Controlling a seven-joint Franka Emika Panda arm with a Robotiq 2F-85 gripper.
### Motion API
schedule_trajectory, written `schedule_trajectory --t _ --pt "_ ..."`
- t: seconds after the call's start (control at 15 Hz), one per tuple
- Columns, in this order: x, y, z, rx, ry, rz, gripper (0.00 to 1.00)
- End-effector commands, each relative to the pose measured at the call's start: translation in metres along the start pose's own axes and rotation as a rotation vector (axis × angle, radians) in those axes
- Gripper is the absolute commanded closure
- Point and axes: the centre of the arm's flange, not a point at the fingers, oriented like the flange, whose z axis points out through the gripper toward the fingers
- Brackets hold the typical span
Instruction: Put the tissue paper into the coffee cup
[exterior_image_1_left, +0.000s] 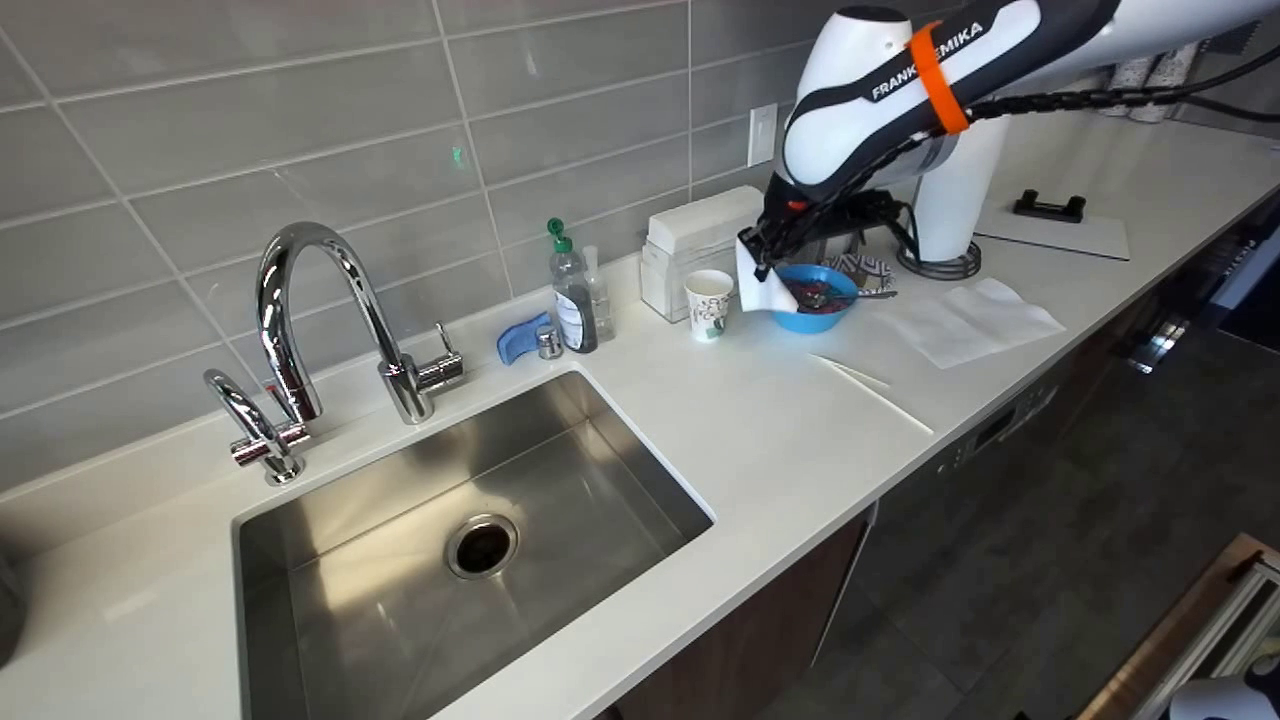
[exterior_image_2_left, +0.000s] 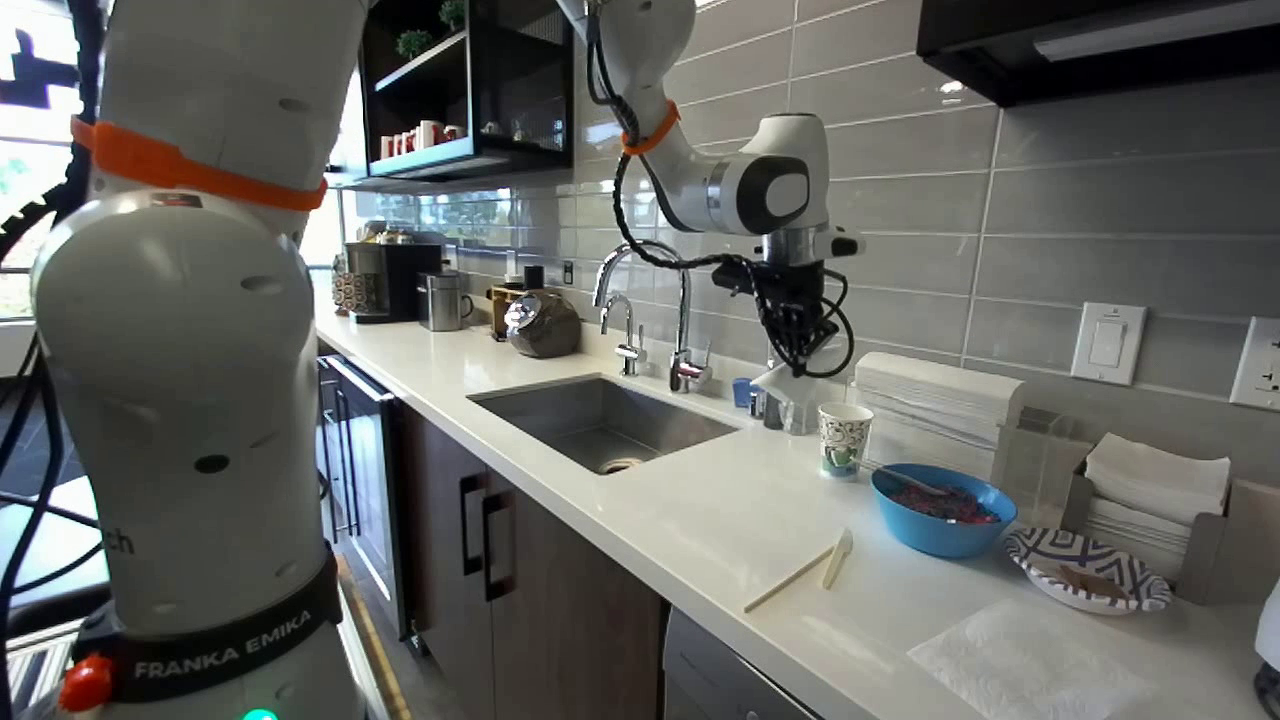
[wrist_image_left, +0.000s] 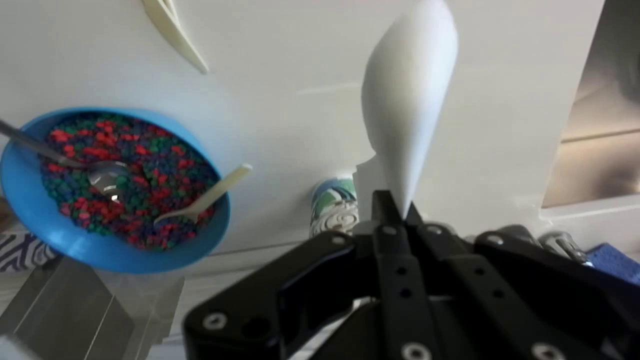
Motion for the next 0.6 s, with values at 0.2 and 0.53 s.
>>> schedule_trajectory --t 0.2,0.53 --pt "0.044 0.005 -0.029 0.03 0.222 0.042 1.0" --pt "0.059 0.011 0.009 0.034 0.378 0.105 1.0"
